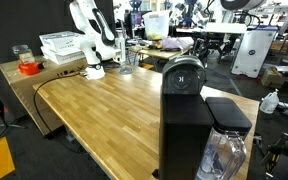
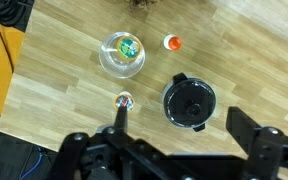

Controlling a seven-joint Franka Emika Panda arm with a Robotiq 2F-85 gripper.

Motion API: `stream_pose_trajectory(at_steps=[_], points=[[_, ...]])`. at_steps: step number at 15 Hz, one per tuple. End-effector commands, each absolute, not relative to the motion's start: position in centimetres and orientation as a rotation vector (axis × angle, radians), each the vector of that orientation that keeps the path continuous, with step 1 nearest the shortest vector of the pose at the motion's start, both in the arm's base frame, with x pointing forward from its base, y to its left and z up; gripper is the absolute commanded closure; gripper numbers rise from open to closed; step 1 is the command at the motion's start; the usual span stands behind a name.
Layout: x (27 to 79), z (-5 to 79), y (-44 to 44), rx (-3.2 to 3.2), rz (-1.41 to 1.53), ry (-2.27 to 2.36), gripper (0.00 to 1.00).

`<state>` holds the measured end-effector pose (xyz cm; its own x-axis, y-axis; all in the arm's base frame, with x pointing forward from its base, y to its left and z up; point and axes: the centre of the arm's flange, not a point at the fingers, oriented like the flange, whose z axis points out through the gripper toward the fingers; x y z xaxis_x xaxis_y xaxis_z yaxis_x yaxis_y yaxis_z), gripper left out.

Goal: Put the coffee pod inside the glass container

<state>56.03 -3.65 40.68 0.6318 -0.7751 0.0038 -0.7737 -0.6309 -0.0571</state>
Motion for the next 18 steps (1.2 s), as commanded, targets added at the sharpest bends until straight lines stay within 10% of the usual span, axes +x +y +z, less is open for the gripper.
stream_pose_trajectory(at_steps=[1,18], points=[[56.0,40.7,-3.7,-2.792,-0.043,1.327,0.0],[48.1,42.4,-11.1,-2.848,0.042,1.23,0.0]])
